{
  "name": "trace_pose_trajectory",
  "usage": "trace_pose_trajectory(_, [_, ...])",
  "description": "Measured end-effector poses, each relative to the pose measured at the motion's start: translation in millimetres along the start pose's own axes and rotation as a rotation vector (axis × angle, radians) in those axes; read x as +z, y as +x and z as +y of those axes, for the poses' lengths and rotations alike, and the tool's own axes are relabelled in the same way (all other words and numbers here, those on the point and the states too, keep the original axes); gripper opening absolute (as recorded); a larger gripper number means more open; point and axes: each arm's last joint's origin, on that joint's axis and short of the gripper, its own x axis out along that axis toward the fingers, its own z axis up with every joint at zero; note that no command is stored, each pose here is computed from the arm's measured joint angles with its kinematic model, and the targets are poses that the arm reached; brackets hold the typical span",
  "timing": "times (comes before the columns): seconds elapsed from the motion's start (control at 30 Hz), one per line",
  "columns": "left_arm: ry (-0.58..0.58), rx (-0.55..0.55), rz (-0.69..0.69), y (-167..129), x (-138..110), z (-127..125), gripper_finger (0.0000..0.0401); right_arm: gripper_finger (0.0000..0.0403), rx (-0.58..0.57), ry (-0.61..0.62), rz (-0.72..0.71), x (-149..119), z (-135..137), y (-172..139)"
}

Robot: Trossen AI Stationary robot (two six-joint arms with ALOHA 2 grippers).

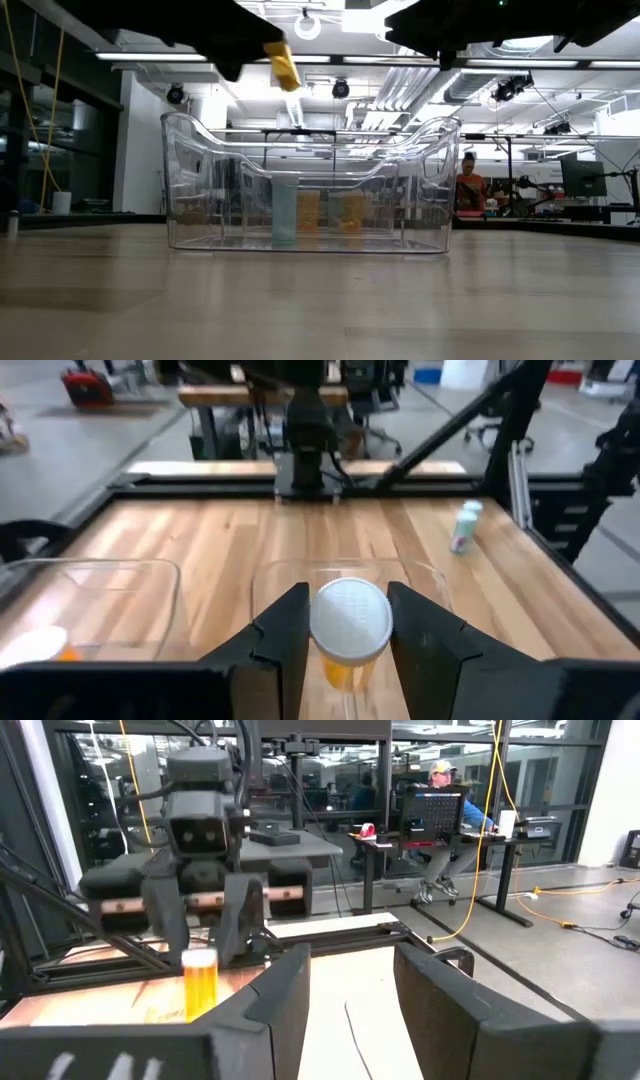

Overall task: Pick and place medicine bottles into bin by pill shape (circle, oval)
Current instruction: Put the orange tablet bottle into the bottom transparent bin

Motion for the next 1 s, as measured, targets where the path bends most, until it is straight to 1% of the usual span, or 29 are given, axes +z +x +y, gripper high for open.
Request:
trace_pose_trajectory(0.1, [0.002,-0.015,0.046,22.0,-1.0,-0.3,0.0108,0.0138,0.0,0.0,0.0,0.0,0.0,0.0])
trace_pose_trajectory(0.17, [0.024,-0.018,0.079,36.6,-3.6,-0.3,0.0108,0.0138,0.0,0.0,0.0,0.0,-0.1,0.0])
trace_pose_trajectory(0.33, [0.058,-0.022,0.14,63.7,-11.1,-0.1,0.0108,0.0138,0.0,0.0,0.0,0.0,-0.1,0.0])
trace_pose_trajectory(0.4, [0.064,-0.042,0.154,71.3,-13.6,-0.5,0.0108,0.0138,0.0,0.0,0.0,0.0,-0.1,0.0])
trace_pose_trajectory(0.53, [0.083,-0.152,0.179,84.1,-21.1,-3.9,0.0108,0.0138,0.0,0.0,0.0,0.0,0.0,0.0])
trace_pose_trajectory(0.6, [0.107,-0.189,0.19,90.6,-26.5,-6.5,0.0108,0.0138,0.0,0.0,0.0,0.0,-0.1,0.0])
trace_pose_trajectory(0.73, [0.149,-0.209,0.225,105.1,-36.9,-9.6,0.0108,0.0138,0.0,0.0,0.0,0.0,0.0,0.0])
trace_pose_trajectory(1.0, [0.152,-0.214,0.271,129.2,-47.4,-9.9,0.0108,0.0138,0.0,0.0,0.0,0.0,0.0,0.0])
